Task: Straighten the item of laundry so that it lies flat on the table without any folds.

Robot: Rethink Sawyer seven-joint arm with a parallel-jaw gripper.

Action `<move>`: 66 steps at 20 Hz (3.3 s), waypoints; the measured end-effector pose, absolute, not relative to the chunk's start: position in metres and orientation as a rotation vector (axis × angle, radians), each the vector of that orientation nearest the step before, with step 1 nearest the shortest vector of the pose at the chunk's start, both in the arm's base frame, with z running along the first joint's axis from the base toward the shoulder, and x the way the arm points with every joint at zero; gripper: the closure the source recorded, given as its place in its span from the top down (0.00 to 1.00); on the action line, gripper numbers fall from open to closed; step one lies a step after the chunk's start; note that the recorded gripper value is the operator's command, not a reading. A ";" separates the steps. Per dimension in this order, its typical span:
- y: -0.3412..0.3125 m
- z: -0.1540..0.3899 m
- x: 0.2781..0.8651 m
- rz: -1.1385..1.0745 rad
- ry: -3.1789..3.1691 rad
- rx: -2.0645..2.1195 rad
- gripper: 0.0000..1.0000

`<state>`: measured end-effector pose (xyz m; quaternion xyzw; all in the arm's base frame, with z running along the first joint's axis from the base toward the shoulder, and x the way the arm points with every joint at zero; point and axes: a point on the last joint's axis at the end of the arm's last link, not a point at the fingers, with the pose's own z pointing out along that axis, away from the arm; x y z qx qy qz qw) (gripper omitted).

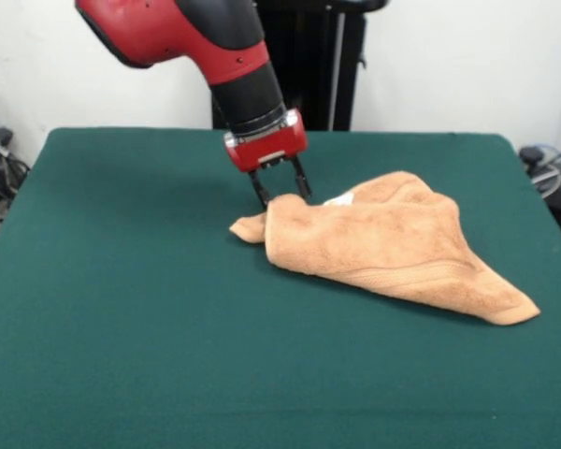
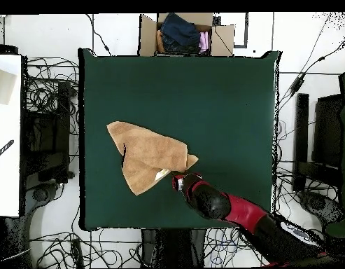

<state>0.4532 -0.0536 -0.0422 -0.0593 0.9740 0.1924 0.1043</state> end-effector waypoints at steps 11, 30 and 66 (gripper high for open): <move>-0.040 -0.037 0.448 0.663 2.826 -0.176 1.00; -0.030 -0.037 0.446 0.671 2.811 -0.235 1.00; -0.026 0.000 0.457 0.394 2.918 -0.440 0.00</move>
